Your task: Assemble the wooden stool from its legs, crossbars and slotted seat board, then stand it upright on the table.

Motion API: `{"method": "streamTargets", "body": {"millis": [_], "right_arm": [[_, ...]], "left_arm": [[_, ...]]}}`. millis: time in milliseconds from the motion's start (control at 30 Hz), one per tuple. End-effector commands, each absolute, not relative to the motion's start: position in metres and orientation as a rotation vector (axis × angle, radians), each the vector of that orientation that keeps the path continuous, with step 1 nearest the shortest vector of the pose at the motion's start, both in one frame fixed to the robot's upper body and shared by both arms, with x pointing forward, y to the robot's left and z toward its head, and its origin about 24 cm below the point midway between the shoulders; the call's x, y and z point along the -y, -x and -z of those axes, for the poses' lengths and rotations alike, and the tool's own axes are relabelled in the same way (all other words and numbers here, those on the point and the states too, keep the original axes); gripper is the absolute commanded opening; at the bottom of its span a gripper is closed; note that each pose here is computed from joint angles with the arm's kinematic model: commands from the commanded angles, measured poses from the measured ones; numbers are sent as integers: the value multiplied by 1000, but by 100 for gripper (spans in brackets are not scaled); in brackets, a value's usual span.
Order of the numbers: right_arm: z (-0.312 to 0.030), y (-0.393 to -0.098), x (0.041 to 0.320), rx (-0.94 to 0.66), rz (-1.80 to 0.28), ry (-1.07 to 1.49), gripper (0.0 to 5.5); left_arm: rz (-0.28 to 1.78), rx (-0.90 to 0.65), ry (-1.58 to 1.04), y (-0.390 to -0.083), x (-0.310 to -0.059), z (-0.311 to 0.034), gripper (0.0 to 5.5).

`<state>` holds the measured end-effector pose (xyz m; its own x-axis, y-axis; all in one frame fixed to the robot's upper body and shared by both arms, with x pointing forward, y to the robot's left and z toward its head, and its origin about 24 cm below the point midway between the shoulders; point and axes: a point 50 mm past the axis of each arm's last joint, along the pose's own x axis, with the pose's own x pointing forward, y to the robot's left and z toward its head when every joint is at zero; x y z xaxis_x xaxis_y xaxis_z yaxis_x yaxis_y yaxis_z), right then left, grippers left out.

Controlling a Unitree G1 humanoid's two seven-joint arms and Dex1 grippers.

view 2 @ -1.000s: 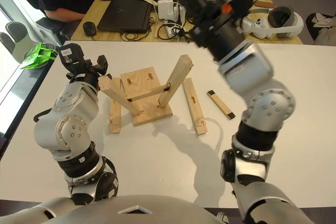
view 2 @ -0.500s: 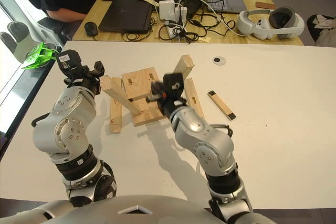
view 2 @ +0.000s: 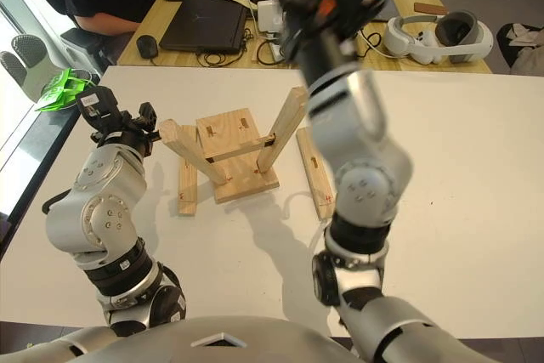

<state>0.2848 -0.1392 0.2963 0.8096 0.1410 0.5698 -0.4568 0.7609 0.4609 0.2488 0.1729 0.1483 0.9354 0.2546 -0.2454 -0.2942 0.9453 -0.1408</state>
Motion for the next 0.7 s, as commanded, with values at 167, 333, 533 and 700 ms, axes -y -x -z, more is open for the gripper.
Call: {"method": "streamTargets", "body": {"millis": [167,333,533,700], "right_arm": [[-172,-298,253,147,176,-538,65],[-94,-252,186,-226,-121,-527,65],[-114,-263,155,-151,-258,-606,65],[-122,-268,171,-106,-258,-595,65]], "left_arm": [[-247,-382,221,-202,-157,-123,232],[-132,-350,146,-193,-153,-129,232],[-119,-314,189,-207,-139,-139,232],[-147,-341,141,-197,-154,-136,232]]}}
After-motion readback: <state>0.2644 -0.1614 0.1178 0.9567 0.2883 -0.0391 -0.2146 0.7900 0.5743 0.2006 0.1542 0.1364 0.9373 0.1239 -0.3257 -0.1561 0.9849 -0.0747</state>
